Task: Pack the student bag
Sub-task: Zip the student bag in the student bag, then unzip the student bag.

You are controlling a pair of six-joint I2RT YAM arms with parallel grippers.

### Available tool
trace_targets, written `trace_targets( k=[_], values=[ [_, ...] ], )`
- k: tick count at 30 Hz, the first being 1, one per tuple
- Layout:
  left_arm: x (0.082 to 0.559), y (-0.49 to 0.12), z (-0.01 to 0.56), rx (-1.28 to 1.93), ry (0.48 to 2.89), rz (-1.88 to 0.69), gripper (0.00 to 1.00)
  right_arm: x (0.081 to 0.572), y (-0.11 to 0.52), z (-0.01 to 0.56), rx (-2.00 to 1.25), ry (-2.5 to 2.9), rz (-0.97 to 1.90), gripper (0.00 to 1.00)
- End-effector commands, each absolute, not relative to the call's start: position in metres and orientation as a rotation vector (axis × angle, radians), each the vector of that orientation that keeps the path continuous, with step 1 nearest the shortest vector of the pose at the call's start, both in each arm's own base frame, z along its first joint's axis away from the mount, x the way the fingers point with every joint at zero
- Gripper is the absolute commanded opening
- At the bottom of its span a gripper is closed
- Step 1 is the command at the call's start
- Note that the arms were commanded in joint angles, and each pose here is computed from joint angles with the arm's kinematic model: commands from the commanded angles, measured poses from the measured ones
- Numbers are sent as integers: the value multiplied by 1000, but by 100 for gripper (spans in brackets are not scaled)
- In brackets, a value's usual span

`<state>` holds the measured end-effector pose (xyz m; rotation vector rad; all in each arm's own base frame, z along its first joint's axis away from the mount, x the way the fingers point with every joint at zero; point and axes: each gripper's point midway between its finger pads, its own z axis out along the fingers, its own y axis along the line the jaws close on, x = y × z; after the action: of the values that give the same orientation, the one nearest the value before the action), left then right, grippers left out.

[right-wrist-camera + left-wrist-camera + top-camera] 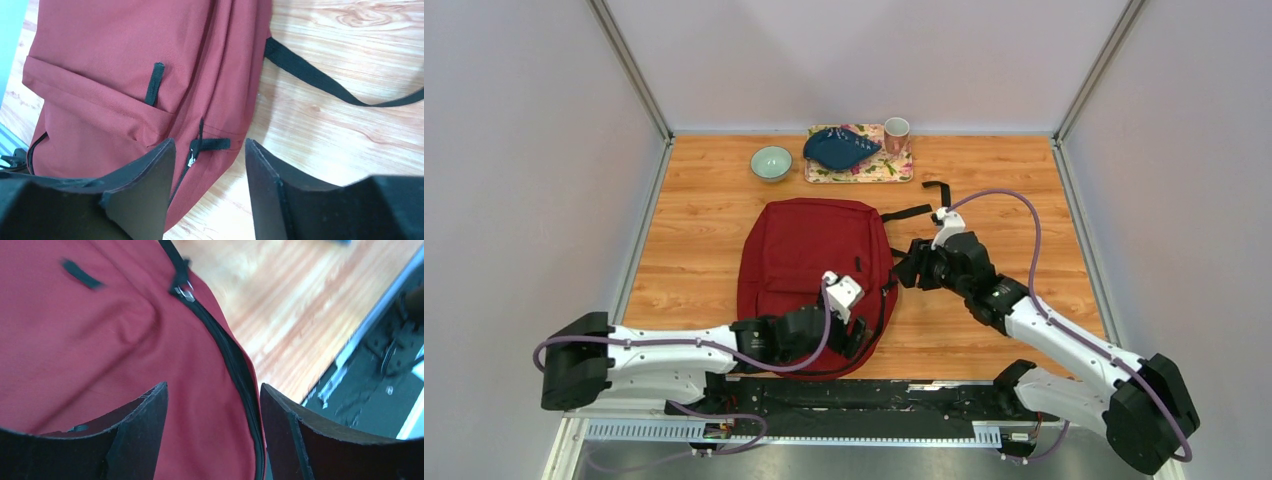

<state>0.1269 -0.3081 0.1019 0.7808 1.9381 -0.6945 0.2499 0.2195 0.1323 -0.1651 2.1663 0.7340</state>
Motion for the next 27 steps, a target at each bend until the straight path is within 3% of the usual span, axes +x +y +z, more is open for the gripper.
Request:
trace_targets(
  k=[1,10,18,27],
  values=[
    [157,-296,152,651,1894,-637,75,256,198,140,-10,2147,654,58],
    [217,-272,173,447,2024,-644,77,263,183,144,227,2204,641,63],
    [253,-292,172,390,2130,-724,77,248,217,130,286,2271,903,62],
    [280,-314,146,389,2307,-677,77,242,222,119,321,2305,954,61]
  ],
)
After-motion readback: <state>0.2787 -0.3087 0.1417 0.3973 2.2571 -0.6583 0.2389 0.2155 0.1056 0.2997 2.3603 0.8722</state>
